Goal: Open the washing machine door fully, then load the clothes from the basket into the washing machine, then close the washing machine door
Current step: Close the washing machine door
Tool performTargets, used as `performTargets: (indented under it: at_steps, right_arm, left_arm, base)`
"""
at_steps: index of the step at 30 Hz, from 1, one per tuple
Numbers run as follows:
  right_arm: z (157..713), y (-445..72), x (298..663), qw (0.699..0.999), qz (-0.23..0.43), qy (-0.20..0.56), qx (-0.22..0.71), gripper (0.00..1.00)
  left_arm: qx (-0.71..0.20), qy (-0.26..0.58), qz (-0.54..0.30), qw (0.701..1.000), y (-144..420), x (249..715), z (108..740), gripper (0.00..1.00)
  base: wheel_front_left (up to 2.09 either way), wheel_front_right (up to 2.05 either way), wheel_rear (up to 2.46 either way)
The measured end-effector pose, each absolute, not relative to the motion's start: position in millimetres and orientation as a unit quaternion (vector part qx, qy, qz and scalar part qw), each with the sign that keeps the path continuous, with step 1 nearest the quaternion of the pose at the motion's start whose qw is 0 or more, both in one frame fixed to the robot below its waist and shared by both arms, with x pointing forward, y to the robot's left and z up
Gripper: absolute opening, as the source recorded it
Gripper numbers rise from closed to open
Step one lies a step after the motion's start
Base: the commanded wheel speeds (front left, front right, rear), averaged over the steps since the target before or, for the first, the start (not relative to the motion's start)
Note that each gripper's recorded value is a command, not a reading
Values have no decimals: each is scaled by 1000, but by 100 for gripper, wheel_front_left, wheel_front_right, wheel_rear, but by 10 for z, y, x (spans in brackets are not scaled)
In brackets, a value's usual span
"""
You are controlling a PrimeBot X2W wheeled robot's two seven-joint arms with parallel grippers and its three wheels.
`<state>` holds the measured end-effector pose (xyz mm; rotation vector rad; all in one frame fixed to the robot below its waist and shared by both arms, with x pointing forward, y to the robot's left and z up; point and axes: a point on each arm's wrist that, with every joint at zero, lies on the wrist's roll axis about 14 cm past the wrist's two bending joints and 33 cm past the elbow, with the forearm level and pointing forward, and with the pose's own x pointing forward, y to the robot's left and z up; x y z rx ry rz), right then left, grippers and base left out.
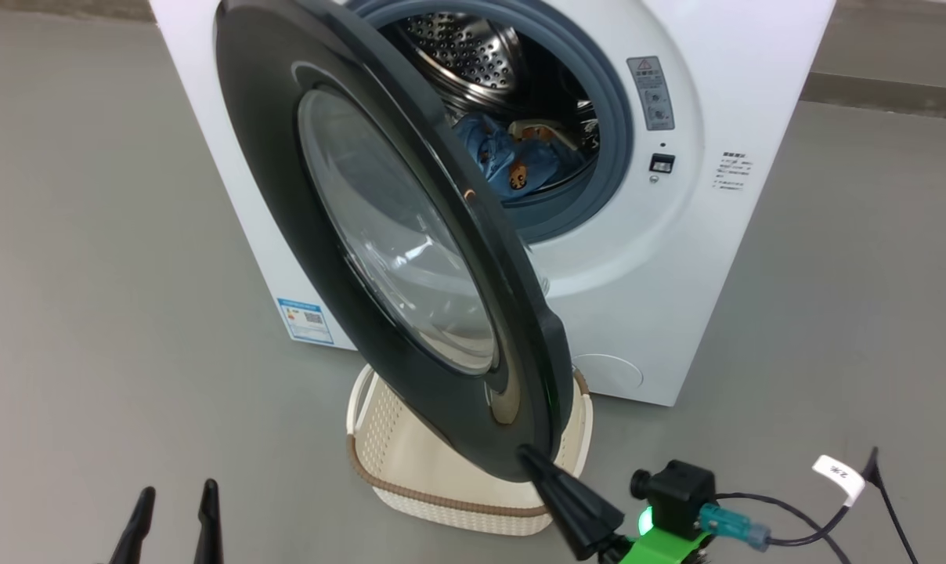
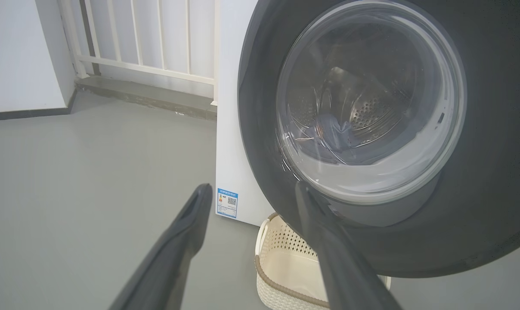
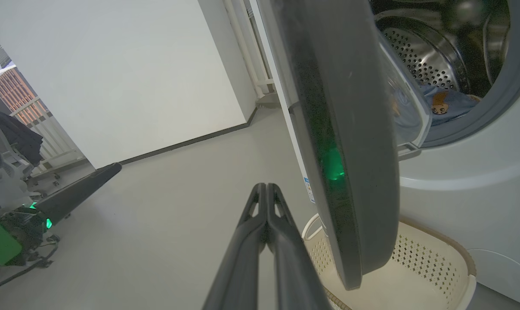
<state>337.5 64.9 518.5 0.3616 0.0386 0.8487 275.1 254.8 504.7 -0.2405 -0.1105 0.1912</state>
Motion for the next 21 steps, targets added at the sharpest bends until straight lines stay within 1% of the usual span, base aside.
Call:
performTargets:
  at_steps: [5, 14, 17, 21]
  right_arm:
    - [5089, 577, 3528, 903, 387, 33, 184, 0]
    - [5096, 523, 3855, 911, 364, 27, 190, 0]
    - [5104, 440, 4006, 918, 351, 19, 185, 0]
    - [5138, 246, 4298, 930, 319, 5, 184, 0]
  left_arm:
    - [-122, -47, 94, 987, 2518, 2755, 5008, 100]
    - [-126, -43, 100, 986, 2513, 2858, 4993, 100]
    - [-128, -40, 98, 986, 2484, 2916, 4985, 100]
    - [-130, -39, 92, 986, 2440, 3034, 4989, 100]
  base:
    - [0, 0, 0]
    - [0, 0, 0]
    - [0, 0, 0]
    - [0, 0, 0]
